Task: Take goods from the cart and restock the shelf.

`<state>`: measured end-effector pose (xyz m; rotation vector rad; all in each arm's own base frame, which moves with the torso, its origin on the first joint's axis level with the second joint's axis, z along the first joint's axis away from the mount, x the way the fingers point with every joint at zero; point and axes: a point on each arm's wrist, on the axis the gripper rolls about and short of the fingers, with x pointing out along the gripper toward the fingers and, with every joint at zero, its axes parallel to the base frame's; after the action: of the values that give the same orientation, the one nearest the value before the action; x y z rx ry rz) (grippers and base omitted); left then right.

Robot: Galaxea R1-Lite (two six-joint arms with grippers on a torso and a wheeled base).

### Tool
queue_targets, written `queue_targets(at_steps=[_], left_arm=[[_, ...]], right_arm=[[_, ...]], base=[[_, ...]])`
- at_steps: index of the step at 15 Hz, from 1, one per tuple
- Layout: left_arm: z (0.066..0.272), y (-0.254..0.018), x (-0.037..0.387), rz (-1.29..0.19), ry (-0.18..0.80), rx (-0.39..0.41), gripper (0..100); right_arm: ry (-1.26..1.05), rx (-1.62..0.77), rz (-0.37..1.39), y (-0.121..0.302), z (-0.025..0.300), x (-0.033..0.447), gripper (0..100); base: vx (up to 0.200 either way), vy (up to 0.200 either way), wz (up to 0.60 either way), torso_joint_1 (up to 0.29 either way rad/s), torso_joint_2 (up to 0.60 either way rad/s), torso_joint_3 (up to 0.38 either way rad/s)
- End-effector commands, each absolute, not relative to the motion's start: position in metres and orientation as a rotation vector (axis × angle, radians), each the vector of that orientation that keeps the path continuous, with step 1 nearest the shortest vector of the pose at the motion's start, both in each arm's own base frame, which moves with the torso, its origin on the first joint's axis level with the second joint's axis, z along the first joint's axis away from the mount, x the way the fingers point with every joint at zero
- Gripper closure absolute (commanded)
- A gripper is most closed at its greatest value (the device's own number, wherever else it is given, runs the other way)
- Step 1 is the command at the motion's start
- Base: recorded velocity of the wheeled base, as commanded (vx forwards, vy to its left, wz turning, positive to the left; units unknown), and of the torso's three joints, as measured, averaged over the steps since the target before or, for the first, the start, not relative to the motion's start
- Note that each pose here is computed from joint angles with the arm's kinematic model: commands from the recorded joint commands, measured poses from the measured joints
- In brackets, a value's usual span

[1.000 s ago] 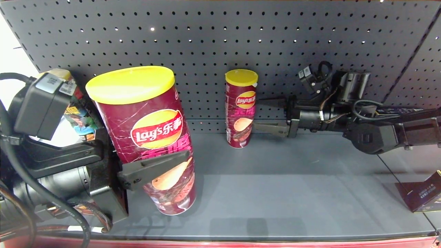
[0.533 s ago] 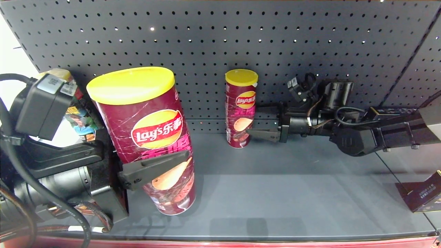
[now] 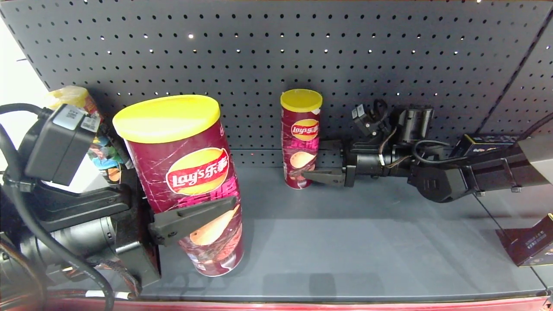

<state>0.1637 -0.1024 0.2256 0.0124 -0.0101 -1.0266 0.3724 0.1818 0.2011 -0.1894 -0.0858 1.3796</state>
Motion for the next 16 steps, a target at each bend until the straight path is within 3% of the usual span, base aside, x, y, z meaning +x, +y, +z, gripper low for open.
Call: queue_targets(at_steps=[1,16], left_arm=[[0.224,-0.100,0.161,-1.022,-0.007,0.013,100],[0.217,-0.096,0.160,-1.008,0.016,0.011,100]], right_arm=[[-0.079,-0.192,1.382,0.180,0.201,0.365,0],[-0.134,-0.205,1.375,0.215,0.183,0.414,0]], base=[[0.000,0.000,0.00,0.000,0.00,0.000],[0.000,0.000,0.00,0.000,0.00,0.000]])
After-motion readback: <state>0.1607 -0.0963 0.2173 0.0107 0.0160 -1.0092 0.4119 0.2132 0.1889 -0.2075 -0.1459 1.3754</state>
